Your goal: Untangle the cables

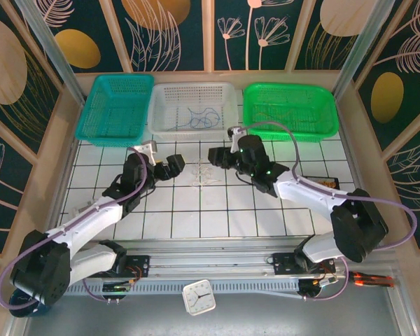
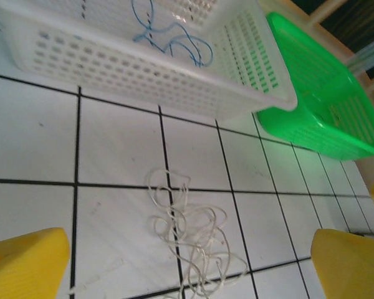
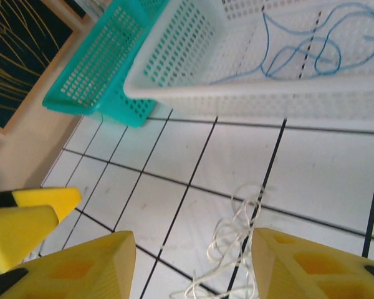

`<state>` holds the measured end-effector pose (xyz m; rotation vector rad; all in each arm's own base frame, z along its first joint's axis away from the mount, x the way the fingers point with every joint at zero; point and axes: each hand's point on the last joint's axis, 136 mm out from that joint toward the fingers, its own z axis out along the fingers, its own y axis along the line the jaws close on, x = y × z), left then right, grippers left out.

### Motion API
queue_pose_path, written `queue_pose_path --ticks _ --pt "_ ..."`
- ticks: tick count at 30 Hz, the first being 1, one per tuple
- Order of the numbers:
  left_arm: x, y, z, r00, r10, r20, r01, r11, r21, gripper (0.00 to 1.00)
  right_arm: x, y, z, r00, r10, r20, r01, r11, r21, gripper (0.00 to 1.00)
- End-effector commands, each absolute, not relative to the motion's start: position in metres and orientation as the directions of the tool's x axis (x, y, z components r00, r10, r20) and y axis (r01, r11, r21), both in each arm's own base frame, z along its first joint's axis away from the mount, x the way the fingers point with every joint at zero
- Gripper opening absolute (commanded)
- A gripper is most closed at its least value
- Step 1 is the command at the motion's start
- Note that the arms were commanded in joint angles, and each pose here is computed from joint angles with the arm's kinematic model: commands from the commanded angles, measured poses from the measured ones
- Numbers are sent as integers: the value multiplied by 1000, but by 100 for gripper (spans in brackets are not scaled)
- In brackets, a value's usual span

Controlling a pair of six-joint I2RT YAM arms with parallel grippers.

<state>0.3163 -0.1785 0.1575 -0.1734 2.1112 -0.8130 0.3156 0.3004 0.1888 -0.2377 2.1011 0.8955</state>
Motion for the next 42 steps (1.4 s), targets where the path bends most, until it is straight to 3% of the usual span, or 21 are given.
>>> queue_pose_path --ticks 1,6,11,16,21,24,33,42 --pt "309 -195 158 -697 -399 -597 181 707 -684 99 309 295 185 -638 178 -749 -416 739 530 52" --pt "295 -205 145 -753 -522 -401 64 548 -834 97 297 291 162 -670 175 -722 -388 745 542 52" --pt "275 -218 133 -760 -631 -157 -89 340 -936 87 294 284 150 -677 174 -715 -365 764 532 52" --pt "269 -232 138 -750 -660 -54 -147 246 -958 78 293 281 147 -680 171 -713 -358 771 527 52" --pt "271 -233 134 -708 -703 71 -233 137 -963 63 291 279 143 -686 174 -706 -349 773 530 52" --pt "270 -235 131 -693 -712 116 -269 106 -957 59 290 278 142 -687 178 -704 -345 774 532 52" --pt "260 -228 117 -624 -757 190 -377 79 -923 62 291 278 142 -684 180 -707 -343 776 529 52" --pt "254 -227 95 -608 -763 222 -435 85 -897 53 294 280 145 -680 183 -710 -346 773 532 52"
